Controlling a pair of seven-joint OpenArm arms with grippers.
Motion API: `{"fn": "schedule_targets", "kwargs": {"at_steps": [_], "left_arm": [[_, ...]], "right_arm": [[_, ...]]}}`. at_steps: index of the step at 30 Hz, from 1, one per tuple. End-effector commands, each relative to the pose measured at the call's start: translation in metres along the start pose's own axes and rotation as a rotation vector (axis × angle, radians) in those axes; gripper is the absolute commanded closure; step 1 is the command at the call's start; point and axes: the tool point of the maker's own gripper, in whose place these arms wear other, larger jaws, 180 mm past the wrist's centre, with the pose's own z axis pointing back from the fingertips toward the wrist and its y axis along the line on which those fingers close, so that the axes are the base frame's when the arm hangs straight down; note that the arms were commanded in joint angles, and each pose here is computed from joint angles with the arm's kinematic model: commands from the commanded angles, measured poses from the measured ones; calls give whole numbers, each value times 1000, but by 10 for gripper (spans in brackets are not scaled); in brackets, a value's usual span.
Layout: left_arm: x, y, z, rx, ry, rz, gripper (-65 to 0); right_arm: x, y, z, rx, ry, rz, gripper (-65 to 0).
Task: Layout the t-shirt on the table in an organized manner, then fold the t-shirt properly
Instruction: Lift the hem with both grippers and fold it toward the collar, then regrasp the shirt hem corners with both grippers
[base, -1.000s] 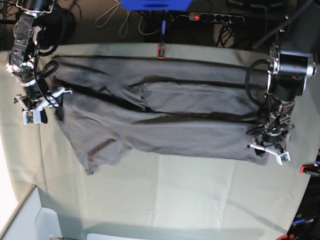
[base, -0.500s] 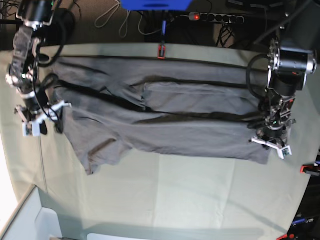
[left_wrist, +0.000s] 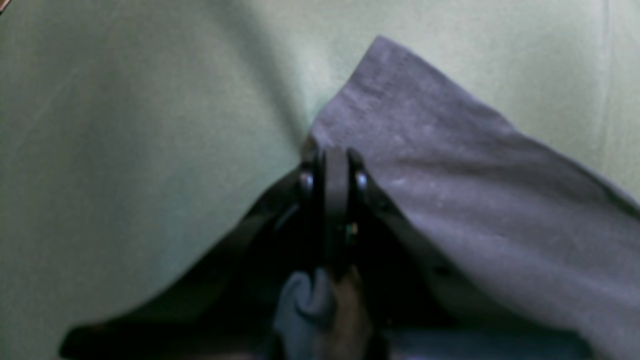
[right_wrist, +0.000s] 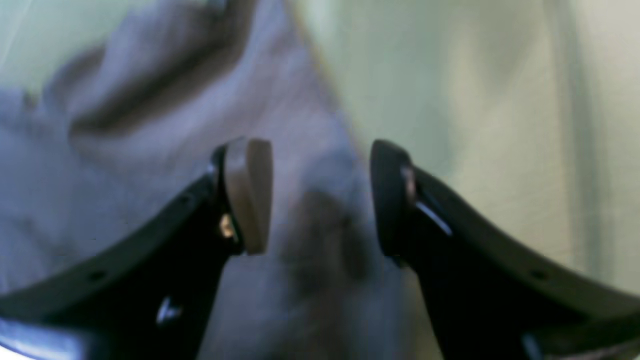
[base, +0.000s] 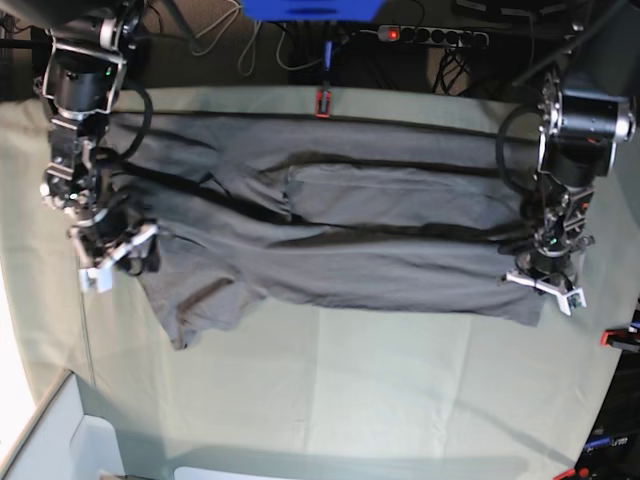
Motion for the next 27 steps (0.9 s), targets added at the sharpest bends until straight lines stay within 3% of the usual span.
{"fn": "schedule_targets", "kwargs": {"at_steps": [1,4,8,14,18,24,27], "left_arm": [[5,5,-2,9,6,5,-1],[4,5,-1,10,9,4,-1],[4,2,1,-4,-4,-1,-1],[10,7,8,-25,-30,-25,-1],[7,3,8,-35,7,-24,-1],[8,3,8,-36,2,-23,-1],[10,3,7,-35,0,-24,-1]], "right_arm": [[27,-8,0,-4,-64,19,-322],[23,-12,-5,-7,-41,8,-322],[25,-34,-4,-79,-33,2,-322],[27,-37,-3,-82,-33,9,-322],[21,-31,-5,-71,-23,7,-322],[11,1,-15,4,23,81,-313],[8,8,-17,21,37,102,-258]]}}
